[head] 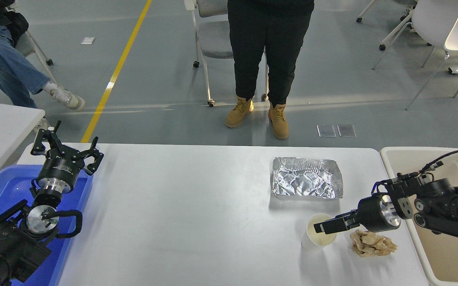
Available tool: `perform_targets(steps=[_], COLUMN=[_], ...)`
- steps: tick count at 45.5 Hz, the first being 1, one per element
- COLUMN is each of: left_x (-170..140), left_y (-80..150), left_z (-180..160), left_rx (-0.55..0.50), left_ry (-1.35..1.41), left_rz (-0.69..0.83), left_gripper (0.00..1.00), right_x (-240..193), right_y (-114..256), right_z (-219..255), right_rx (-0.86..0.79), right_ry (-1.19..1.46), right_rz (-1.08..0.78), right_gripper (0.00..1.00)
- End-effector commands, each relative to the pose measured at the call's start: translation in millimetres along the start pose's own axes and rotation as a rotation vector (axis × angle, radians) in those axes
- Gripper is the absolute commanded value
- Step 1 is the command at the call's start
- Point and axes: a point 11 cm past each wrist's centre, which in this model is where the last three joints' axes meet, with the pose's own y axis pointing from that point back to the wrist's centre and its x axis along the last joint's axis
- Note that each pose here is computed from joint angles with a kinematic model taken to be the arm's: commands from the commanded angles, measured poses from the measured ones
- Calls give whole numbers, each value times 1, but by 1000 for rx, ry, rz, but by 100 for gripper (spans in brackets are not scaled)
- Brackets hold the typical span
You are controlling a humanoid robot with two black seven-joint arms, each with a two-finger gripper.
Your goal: Clean the table surface
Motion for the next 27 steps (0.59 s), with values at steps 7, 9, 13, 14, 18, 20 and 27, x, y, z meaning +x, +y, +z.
perform_targets(steps=[7, 9, 13, 14, 18, 20, 27], left_x=[0, 0, 0, 0, 0, 0, 0], left_y=[0, 0, 0, 0, 0, 0, 0], left_z=[0, 0, 0, 0, 0, 0, 0], left_rx=[0, 0, 0, 0, 0, 0, 0], left_ry=[0, 0, 0, 0, 0, 0, 0], left_rz=[1, 1, -1, -1, -1, 1, 1], left_gripper=[100, 100, 100, 100, 100, 100, 100], right_x=[-15, -15, -16, -16, -16, -16, -14], right_y=[-3, -3, -4, -4, -4, -4, -4], right_z=[9, 8, 8, 8, 8, 8, 3], right_rx=[-18, -17, -15, -15, -14, -8, 32], right_ry=[-15, -14, -14, -14, -2, 10, 30], right_rz=[0, -1, -4, -4, -3, 7, 28], right_gripper=[90, 87, 83, 81, 70, 61, 28])
